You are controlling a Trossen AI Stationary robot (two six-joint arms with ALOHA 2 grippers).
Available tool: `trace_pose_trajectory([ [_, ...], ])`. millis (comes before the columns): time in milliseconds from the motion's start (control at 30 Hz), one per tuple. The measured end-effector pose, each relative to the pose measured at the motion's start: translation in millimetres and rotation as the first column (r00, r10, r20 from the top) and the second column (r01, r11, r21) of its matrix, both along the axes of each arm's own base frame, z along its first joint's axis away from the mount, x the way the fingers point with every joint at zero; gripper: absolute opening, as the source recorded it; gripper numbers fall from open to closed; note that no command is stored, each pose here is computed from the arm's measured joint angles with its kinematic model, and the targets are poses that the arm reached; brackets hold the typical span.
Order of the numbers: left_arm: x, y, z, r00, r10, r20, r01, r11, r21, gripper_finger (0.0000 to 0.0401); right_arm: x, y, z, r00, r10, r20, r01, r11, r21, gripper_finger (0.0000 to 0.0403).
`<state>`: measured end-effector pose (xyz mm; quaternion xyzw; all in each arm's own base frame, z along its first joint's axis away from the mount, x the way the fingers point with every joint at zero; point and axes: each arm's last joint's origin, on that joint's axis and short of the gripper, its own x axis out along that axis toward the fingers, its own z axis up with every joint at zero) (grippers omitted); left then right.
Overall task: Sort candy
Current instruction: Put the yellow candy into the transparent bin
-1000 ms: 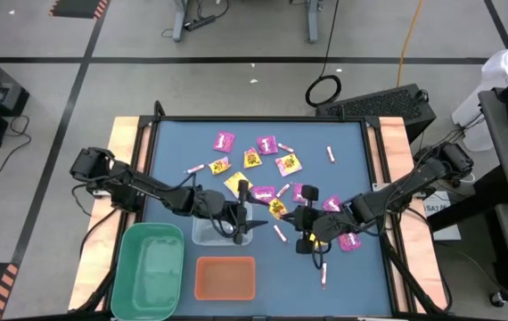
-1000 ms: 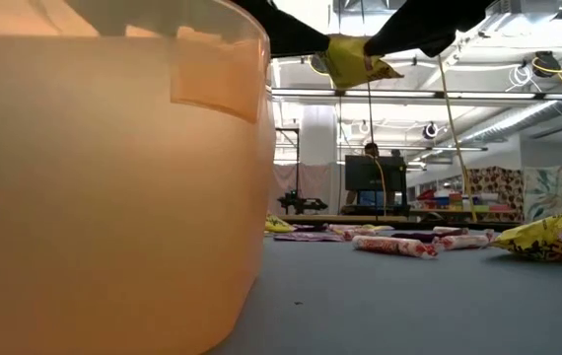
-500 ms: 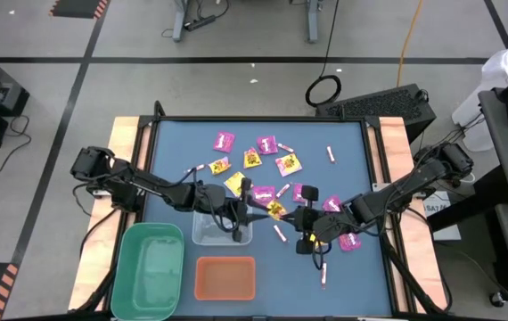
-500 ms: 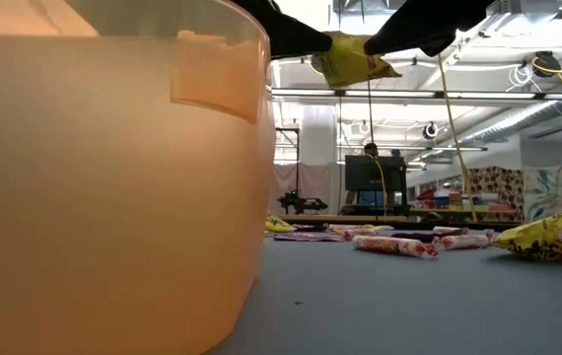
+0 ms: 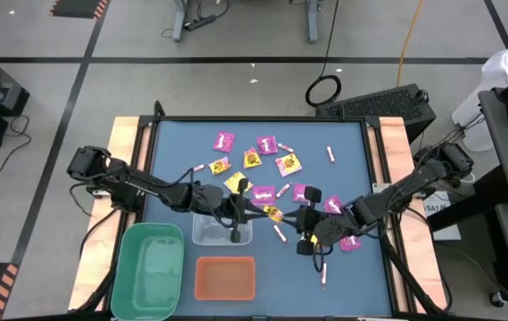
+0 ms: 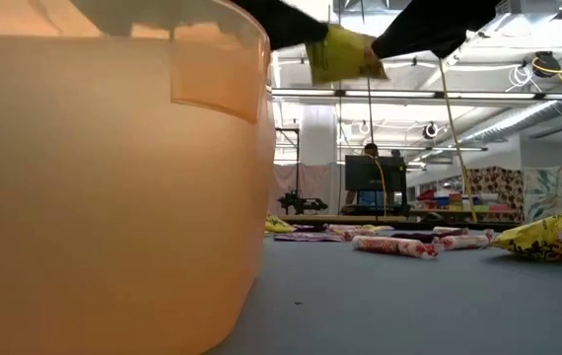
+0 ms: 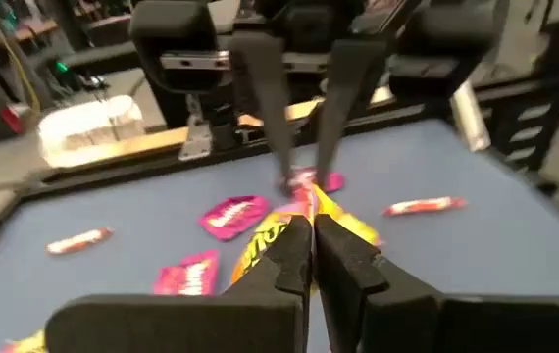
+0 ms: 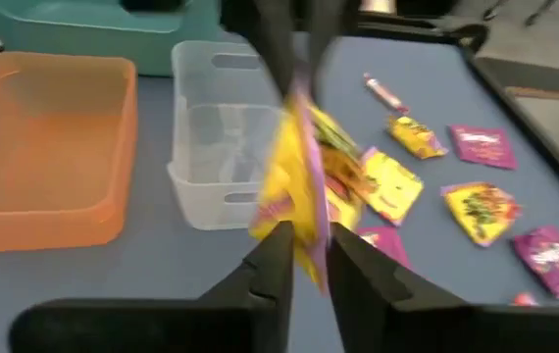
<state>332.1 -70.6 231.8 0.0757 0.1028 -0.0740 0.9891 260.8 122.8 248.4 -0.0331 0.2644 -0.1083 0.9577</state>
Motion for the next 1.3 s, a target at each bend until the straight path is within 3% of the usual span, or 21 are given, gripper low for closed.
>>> trace_pose_trajectory([
  [167, -16, -8, 19, 0.999, 0.035, -0.022, -0.038, 0.991, -0.129, 0.0016, -3, -3, -1, 0.992, -0.122, 0.026, 0.123, 0.992, -0.023, 0.0100],
  [300, -33, -13, 36, 0.989, 0.146, -0.026, -0.149, 0.967, -0.207, 0.0016, -6, -4, -9, 0.991, -0.136, -0.001, 0.136, 0.991, -0.014, 0.0116],
  [633, -65, -31, 77, 0.963, 0.232, 0.137, -0.185, 0.939, -0.291, 0.0017, -20, -8, -42, 0.982, -0.180, -0.050, 0.182, 0.982, 0.039, 0.0118],
  [867, -68, -35, 90, 0.935, 0.264, 0.235, -0.168, 0.917, -0.362, 0.0017, -27, -3, -51, 0.984, -0.154, -0.089, 0.163, 0.980, 0.113, 0.0118],
  [1000, -69, -37, 89, 0.940, 0.253, 0.230, -0.163, 0.923, -0.350, 0.0017, -29, 1, -50, 0.987, -0.132, -0.090, 0.143, 0.981, 0.127, 0.0118],
  [1067, -70, -39, 89, 0.941, 0.236, 0.241, -0.159, 0.941, -0.300, 0.0017, -29, 1, -50, 0.987, -0.130, -0.090, 0.141, 0.982, 0.126, 0.0118],
  [1300, -74, -49, 89, 0.951, 0.089, 0.296, -0.108, 0.993, 0.048, 0.0017, -28, 1, -50, 0.989, -0.119, -0.091, 0.128, 0.987, 0.100, 0.0118],
])
